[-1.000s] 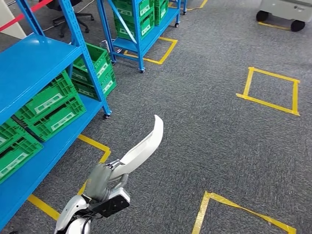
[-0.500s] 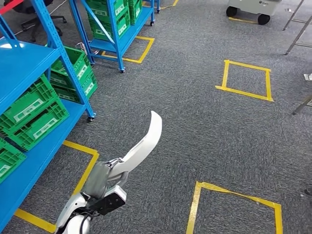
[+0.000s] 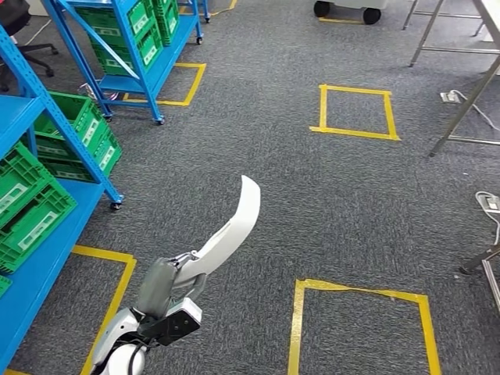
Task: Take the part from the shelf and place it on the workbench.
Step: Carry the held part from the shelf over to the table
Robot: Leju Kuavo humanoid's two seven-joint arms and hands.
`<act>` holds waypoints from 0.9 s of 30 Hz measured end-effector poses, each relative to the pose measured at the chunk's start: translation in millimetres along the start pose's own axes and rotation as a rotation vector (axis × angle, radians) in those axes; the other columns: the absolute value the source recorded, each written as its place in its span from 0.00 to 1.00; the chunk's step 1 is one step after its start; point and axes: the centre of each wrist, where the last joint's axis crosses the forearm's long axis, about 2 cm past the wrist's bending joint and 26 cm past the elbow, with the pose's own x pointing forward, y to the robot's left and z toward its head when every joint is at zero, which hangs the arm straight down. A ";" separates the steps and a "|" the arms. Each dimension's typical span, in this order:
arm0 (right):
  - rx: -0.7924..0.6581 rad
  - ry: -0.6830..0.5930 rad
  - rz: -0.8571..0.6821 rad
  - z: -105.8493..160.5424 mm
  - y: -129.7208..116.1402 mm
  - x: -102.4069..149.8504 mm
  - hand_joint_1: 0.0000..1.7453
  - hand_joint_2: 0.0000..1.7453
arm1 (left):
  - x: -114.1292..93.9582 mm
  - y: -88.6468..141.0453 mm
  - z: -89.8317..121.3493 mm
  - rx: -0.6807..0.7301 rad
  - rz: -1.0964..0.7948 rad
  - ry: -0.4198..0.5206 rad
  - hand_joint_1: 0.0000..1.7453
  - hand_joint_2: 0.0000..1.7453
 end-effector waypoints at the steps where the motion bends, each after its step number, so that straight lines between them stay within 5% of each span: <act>1: -0.001 0.000 -0.001 0.0 0.1 0.0 0.00 0.00 | 0.0 0.1 -0.4 0.000 0.000 -0.001 1.00 1.00; 27: -0.046 0.005 -0.032 6.0 3.3 -3.7 0.00 0.00 | -4.2 -4.9 -3.5 -0.035 -0.008 0.025 1.00 1.00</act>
